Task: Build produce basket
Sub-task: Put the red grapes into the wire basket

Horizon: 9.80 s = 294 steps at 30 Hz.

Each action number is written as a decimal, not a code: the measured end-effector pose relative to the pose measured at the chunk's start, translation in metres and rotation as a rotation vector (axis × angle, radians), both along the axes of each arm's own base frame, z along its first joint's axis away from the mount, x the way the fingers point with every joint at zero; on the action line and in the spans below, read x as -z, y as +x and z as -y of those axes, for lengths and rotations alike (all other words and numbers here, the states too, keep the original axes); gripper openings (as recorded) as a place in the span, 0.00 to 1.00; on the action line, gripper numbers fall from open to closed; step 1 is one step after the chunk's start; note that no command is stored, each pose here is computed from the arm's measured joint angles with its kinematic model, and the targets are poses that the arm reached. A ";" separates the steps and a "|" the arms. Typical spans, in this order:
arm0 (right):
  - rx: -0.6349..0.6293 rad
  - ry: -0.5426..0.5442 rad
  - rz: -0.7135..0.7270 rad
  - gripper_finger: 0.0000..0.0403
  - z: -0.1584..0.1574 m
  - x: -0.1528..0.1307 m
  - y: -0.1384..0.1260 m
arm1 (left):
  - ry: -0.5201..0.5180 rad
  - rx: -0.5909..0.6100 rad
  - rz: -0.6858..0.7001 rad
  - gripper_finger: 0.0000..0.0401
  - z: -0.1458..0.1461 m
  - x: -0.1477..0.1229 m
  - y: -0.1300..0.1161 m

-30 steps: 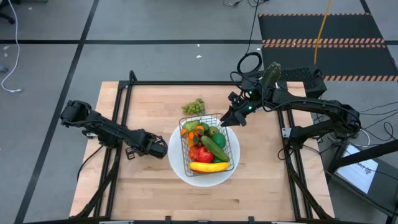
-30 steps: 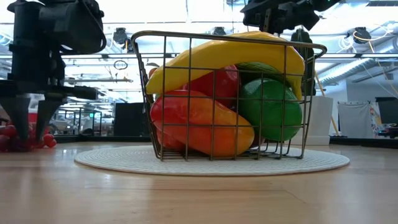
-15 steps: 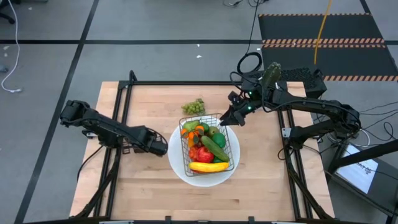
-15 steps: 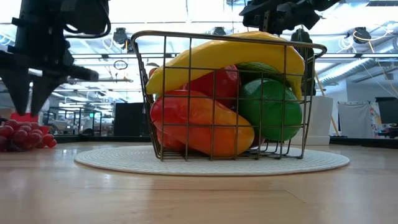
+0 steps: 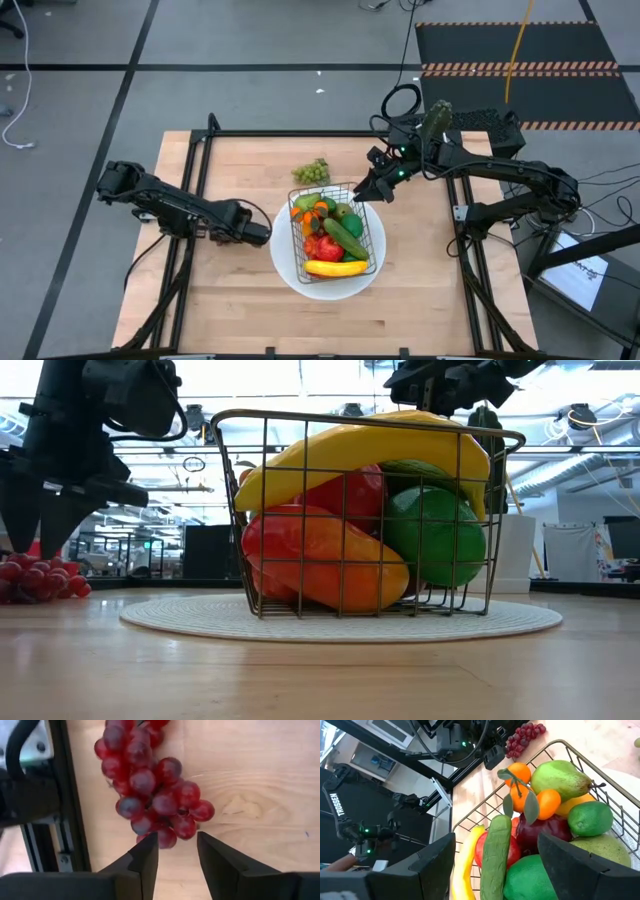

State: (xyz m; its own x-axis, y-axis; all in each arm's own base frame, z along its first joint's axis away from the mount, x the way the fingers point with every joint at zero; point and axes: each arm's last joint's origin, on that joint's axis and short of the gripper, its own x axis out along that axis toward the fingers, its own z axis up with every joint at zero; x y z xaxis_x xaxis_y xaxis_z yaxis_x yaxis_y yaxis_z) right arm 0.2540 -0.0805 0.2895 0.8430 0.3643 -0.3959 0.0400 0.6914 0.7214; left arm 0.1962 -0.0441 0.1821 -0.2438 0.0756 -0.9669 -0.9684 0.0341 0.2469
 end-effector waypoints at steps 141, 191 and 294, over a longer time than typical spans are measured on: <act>0.335 -0.131 0.039 0.68 -0.083 0.000 0.023 | 0.803 1.005 1.167 0.00 -0.024 -0.331 -0.015; 0.119 -0.380 0.430 0.68 -0.069 -0.065 -0.036 | 1.534 0.797 1.426 0.01 -0.051 -0.411 -0.037; 0.453 -0.281 0.457 0.68 -0.158 -0.067 -0.033 | 0.939 1.205 1.575 0.01 0.004 -0.364 0.037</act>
State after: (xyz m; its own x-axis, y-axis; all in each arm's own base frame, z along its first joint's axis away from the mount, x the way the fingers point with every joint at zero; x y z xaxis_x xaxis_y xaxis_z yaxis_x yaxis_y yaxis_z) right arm 0.2212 0.0780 0.3563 0.9920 -0.1263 0.0069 0.1034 0.8411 0.5309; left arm 0.2331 -0.0476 0.5459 0.9919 -0.0222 0.1248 0.0467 0.9793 -0.1970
